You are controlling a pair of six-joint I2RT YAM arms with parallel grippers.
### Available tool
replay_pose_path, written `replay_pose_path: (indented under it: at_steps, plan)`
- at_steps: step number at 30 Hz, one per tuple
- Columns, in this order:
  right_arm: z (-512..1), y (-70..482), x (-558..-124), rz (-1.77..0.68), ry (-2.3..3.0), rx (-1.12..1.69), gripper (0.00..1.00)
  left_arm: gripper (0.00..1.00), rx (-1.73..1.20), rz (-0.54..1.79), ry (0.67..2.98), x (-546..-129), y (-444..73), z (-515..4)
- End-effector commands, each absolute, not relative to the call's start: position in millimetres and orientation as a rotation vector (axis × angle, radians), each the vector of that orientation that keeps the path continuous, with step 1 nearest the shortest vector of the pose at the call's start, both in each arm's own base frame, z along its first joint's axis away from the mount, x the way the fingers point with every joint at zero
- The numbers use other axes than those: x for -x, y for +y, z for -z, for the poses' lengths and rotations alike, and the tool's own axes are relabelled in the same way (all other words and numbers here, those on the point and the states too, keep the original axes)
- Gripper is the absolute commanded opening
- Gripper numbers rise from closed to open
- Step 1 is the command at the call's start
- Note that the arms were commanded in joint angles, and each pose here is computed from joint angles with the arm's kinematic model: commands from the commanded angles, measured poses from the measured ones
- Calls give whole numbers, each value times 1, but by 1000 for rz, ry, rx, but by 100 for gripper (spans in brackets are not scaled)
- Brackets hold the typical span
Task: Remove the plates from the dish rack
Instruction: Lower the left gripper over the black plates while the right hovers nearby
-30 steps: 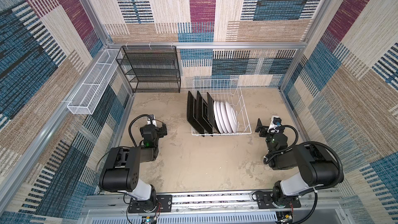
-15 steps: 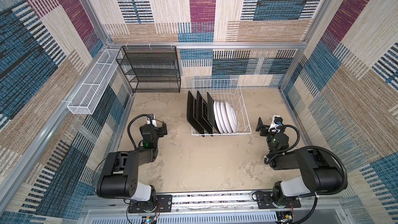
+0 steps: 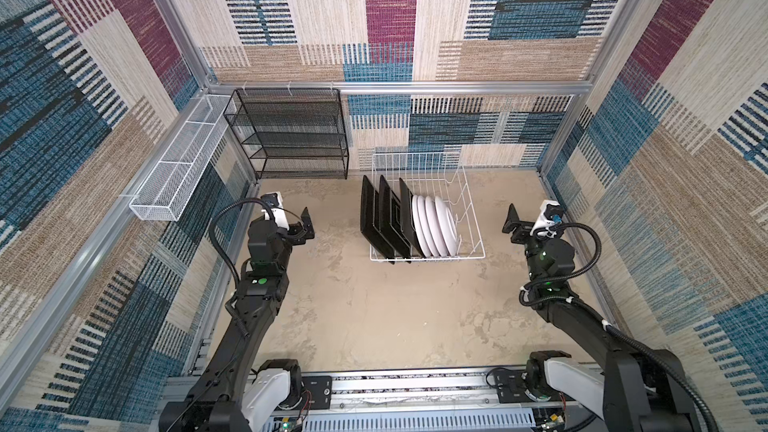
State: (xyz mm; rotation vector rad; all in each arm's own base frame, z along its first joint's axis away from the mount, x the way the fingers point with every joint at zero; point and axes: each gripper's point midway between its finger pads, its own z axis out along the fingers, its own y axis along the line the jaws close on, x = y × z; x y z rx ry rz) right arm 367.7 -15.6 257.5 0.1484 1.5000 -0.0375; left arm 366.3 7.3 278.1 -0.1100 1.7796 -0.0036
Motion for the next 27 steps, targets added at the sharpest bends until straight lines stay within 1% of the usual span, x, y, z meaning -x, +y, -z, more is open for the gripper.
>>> replay_pose_path:
  at_steps: [1, 3, 9, 17, 20, 24, 27]
  plan:
    - [-247, 1, -370, -41, 1623, -86, 99, 100, 59, 175, 1947, -351, -19, -269]
    - [-255, 11, -369, -95, 1655, -53, 99, 100, 12, 270, 1986, -347, -35, -280]
    - [-282, 44, -354, -254, 1675, 102, 99, 97, -23, 439, 2093, -337, -67, -306]
    - [-301, 83, -338, -448, 1741, 297, 99, 93, -64, 603, 2154, -332, -111, -328]
    - [-306, 93, -334, -513, 1755, 343, 99, 90, -91, 649, 2215, -332, -129, -325]
    - [-305, 98, -332, -554, 1777, 351, 99, 88, -124, 625, 2305, -336, -147, -315]
    - [-302, 99, -331, -573, 1786, 342, 99, 84, -120, 628, 2376, -341, -157, -302]
